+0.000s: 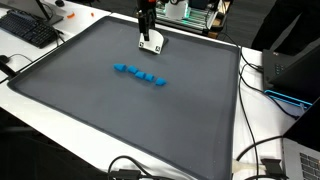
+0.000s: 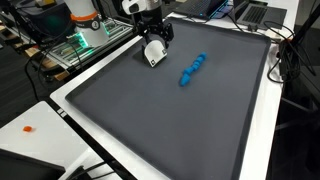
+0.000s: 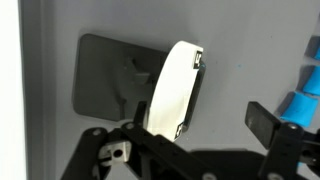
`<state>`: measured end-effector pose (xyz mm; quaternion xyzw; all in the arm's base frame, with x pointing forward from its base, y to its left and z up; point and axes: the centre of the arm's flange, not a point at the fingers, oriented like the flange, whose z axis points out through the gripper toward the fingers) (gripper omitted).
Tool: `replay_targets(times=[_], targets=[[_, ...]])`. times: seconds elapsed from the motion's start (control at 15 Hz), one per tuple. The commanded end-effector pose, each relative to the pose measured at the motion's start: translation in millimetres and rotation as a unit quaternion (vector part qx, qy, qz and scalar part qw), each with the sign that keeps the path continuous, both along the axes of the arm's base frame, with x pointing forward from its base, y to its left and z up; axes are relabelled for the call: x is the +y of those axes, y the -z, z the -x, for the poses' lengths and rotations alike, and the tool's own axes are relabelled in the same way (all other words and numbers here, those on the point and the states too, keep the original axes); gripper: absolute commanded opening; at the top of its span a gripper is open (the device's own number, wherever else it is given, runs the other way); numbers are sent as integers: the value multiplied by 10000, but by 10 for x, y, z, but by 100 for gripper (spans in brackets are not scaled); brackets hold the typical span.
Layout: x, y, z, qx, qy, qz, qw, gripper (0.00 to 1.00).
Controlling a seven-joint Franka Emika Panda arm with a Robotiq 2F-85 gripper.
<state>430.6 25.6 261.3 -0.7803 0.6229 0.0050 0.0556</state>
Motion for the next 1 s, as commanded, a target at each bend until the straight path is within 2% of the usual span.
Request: replay_targets(times=[0.0,0.33,0.47,0.73,0.93], targets=[[-38,-192,52,196,-255,168,9993,100],[28,-486,6,234,-948,494,9940,100],[94,-638,-70,143,-1499,618,9867,100],[293,-938,-302,-111,-2603,689,9630,100],[454,-1076,-489,-163,-3411,696,9373,100]])
